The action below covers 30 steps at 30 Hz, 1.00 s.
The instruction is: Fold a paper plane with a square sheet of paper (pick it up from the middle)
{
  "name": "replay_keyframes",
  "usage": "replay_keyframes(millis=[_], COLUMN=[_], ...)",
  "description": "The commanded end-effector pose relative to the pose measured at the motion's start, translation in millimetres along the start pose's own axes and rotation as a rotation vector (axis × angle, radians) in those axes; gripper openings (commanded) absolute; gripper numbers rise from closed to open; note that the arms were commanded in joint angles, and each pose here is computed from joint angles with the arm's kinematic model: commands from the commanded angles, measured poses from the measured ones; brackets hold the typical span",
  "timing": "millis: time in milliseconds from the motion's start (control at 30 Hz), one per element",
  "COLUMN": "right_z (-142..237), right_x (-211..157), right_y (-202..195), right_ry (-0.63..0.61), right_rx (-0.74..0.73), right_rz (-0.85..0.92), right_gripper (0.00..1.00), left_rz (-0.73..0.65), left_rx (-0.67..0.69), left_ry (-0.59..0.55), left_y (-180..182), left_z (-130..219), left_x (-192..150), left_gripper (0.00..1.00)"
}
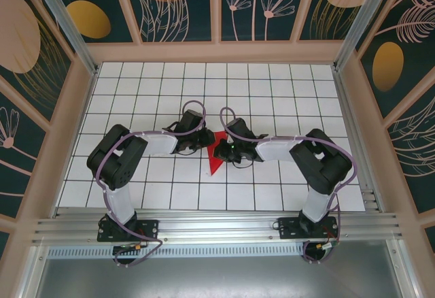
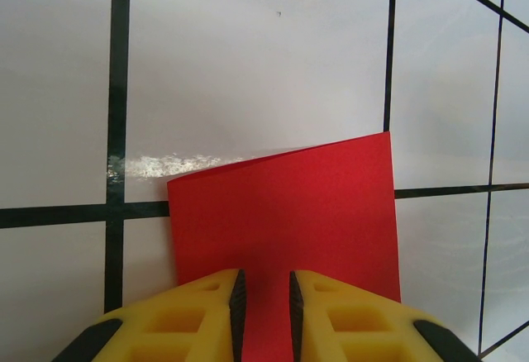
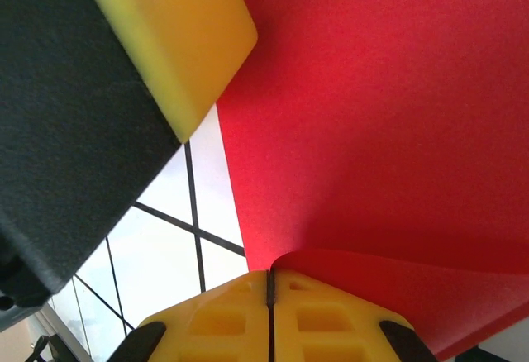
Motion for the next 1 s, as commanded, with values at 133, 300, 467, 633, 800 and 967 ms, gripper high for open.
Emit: replay_keyframes(millis=[133, 300, 467, 633, 800, 967], right_z=[-5.6, -5.4, -5.4, -6.0, -6.9, -8.9], right_x=[0.4, 0.0, -1.5, -0.6, 0.9, -0.7], right_y=[0.9, -3.1, -6.2, -3.6, -1.7, -3.0], right_ry=[0.008, 0.004, 0.008, 0.0, -0.007, 0.002], right_rx=[-0.032, -0.066, -0.087, -0.069, -0.053, -0.048], right_rz=[0.026, 0.017, 0.013, 0.017, 0.021, 0.02], right_gripper=[0.09, 0.09, 0.09, 0.09, 0.09, 0.09], left_rz=[-0.008, -0.008, -0.008, -0.008, -0.009, -0.008], left_rx=[0.028, 0.027, 0.026, 0.026, 0.026, 0.024], left_ry=[0.021, 0.022, 0.022, 0.022, 0.022, 0.022], left_y=[5.8, 6.0, 5.9, 5.8, 5.7, 5.4], left_z=[-4.2, -3.8, -3.9, -3.9, -3.8, -3.0], left_x=[-2.0, -2.2, -2.5, -2.3, -2.4, -2.7], left_gripper=[0.24, 0.24, 0.25, 0.25, 0.25, 0.25])
Point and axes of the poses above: each hand's point on the last joint's axis, 136 mm out from that joint toward the fingers, its own z axis back along the fingers, its own y axis along the line the jaws close on, x = y × z, the point moved 7 cm from there along z, back along the fingers, and after that the axes turned 5 degrees about z, right-handed, at the moved point
